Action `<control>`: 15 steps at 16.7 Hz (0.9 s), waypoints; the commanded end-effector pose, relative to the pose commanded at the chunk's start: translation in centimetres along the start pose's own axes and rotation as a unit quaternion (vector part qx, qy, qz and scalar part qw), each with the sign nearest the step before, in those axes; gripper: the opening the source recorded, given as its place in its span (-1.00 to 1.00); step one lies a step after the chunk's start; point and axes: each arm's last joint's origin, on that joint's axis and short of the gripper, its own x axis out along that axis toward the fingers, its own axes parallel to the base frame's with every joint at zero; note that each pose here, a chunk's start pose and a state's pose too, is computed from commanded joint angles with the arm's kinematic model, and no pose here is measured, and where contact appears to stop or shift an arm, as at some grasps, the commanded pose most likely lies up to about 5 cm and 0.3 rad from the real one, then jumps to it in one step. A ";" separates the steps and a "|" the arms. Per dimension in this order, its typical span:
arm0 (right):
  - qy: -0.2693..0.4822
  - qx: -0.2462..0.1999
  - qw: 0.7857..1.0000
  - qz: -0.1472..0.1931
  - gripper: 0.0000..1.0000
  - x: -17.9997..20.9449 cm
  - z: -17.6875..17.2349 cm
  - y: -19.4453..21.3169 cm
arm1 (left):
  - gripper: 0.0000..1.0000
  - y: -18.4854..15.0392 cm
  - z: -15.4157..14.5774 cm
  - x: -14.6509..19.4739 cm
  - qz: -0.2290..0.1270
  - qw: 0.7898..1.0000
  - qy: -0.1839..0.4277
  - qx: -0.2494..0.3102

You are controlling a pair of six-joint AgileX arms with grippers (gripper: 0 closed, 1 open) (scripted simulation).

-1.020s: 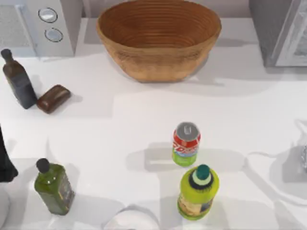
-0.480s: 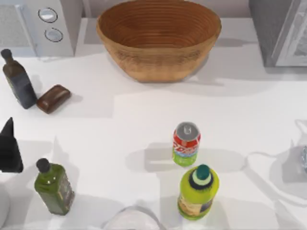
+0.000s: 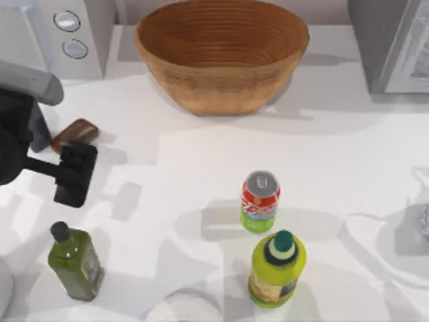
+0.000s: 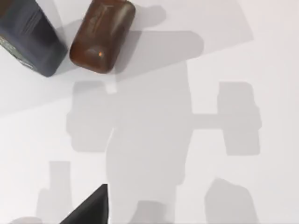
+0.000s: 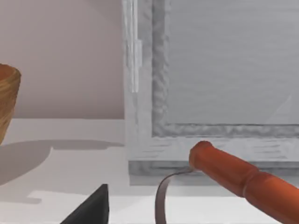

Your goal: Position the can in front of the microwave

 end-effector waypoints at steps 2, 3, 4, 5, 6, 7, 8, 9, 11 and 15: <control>0.000 0.000 1.000 0.000 1.00 0.0 0.0 0.0 | 1.00 -1.7 3.5 1.5 -0.023 0.997 0.070 0.034; 0.000 0.000 1.000 0.000 1.00 0.0 0.0 0.0 | 1.00 -2.8 5.1 2.4 -0.033 0.993 0.102 0.051; 0.000 0.000 1.000 0.000 1.00 0.0 0.0 0.0 | 1.00 -4.1 6.6 3.4 -0.042 0.988 0.133 0.069; 0.000 0.000 1.000 0.000 1.00 0.0 0.0 0.0 | 1.00 -5.5 8.0 4.4 -0.051 0.982 0.160 0.086; 0.000 0.000 1.000 0.000 1.00 0.0 0.0 0.0 | 1.00 -7.0 9.3 5.5 -0.059 0.976 0.185 0.103; 0.000 0.000 1.000 0.000 1.00 0.0 0.0 0.0 | 1.00 -8.6 10.4 6.6 -0.066 0.969 0.207 0.119; 0.000 0.000 1.000 0.000 1.00 0.0 0.0 0.0 | 1.00 -10.2 11.3 7.7 -0.072 0.962 0.227 0.134; 0.000 0.000 1.000 0.000 1.00 0.0 0.0 0.0 | 1.00 -11.9 12.0 8.7 -0.077 0.955 0.244 0.148; 0.000 0.000 1.000 0.000 1.00 0.0 0.0 0.0 | 1.00 -15.1 12.9 10.6 -0.087 0.943 0.270 0.173; 0.000 0.000 1.000 0.000 1.00 0.0 0.0 0.0 | 1.00 -20.3 13.3 13.2 -0.101 0.927 0.298 0.206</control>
